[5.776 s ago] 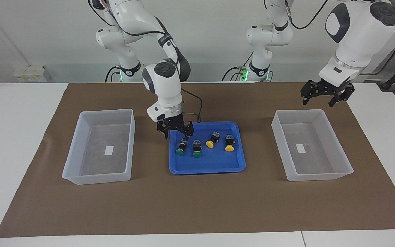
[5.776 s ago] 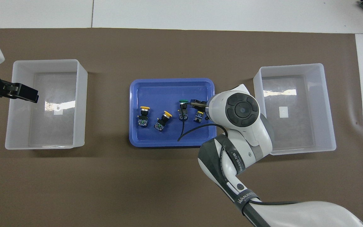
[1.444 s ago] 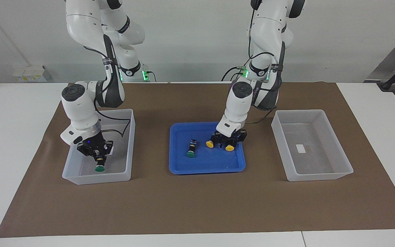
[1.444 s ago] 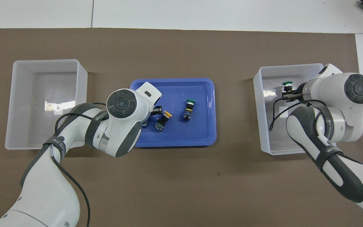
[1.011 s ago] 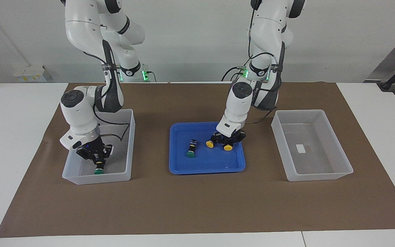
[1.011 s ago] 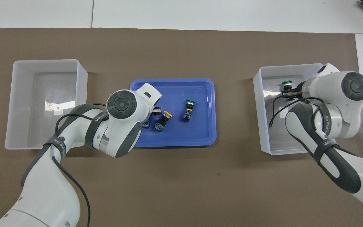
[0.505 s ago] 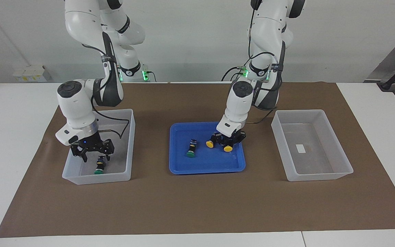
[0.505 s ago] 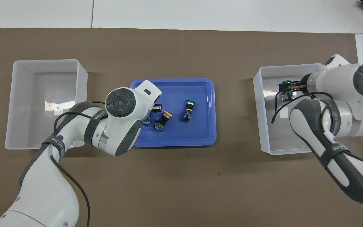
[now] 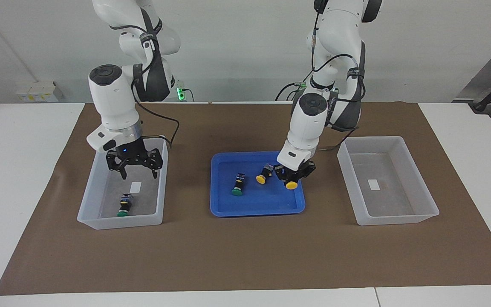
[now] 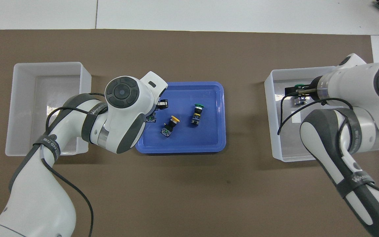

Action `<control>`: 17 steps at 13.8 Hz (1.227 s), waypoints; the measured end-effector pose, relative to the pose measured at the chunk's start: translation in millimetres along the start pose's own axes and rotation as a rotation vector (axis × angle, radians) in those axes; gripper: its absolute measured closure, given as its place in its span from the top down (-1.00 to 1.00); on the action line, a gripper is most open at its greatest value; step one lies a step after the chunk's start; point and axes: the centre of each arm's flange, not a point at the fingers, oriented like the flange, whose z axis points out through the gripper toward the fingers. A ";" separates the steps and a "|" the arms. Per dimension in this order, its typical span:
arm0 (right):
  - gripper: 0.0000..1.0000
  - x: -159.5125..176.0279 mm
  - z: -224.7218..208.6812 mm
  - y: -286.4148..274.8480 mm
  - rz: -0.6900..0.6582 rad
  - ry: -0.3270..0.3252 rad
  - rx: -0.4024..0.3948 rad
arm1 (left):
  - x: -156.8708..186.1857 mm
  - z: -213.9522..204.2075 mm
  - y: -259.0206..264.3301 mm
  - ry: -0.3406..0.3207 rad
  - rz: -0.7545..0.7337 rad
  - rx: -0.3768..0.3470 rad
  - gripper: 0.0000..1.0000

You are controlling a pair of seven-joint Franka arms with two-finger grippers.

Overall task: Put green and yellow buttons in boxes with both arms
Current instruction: 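Release the green button in the box while the left gripper lifts the yellow button, then place the yellow button in the left box while the right gripper returns to the tray, then grasp the second green button with the right gripper while the left gripper returns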

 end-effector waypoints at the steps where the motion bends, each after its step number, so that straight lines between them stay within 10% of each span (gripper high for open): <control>1: 1.00 -1.1 -3.5 -18.8 0.006 0.006 0.008 | 12.8 -13.7 -14.7 -0.006 -0.011 0.007 -0.32; 9: 1.00 -24.2 3.8 -176.3 0.081 -0.005 0.069 | 88.8 -51.5 -206.2 -0.048 0.079 0.044 -0.32; 17: 1.00 -43.1 68.8 -251.0 0.118 0.014 -0.009 | 64.1 29.3 -271.4 -0.053 0.102 0.044 -0.32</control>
